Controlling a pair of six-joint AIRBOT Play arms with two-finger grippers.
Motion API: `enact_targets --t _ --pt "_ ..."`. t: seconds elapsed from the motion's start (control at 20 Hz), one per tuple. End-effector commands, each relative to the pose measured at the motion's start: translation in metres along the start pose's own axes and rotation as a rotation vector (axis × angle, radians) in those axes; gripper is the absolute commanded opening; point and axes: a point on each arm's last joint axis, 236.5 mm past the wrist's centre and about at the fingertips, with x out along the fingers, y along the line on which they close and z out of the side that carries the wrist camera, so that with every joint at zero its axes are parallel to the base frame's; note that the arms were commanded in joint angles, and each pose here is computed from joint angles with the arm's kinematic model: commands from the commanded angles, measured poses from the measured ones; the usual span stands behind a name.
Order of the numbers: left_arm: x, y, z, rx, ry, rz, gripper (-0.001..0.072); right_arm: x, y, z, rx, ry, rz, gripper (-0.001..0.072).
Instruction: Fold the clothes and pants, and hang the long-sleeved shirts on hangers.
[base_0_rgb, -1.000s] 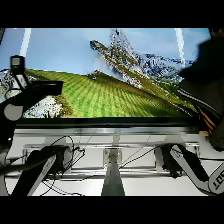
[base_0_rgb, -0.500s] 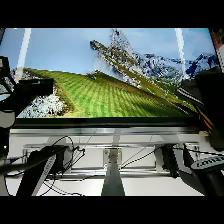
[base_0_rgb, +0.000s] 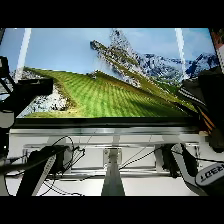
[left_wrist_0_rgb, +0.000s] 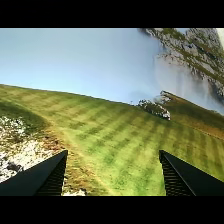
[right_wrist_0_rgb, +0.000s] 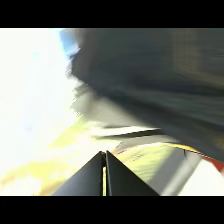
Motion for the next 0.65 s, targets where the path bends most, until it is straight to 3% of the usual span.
enact_targets --t 0.0,0.1,0.25,0.6 --pt "0.0 0.0 0.0 0.0 -0.001 0.0 0.0653 0.008 0.1 -0.057 -0.48 0.112 0.231 0.0037" --pt "0.0 0.0 0.0 0.0 -0.001 0.001 0.0653 0.006 0.126 -0.09 -0.723 0.15 0.27 0.0037" --pt "0.0 0.0 0.0 0.0 -0.001 0.0 0.0653 0.007 0.136 -0.11 -0.909 0.148 0.227 0.0037" --pt "0.0 0.0 0.0 0.0 -0.001 0.0 0.0653 0.009 0.131 -0.108 -0.943 0.136 0.174 0.0038"
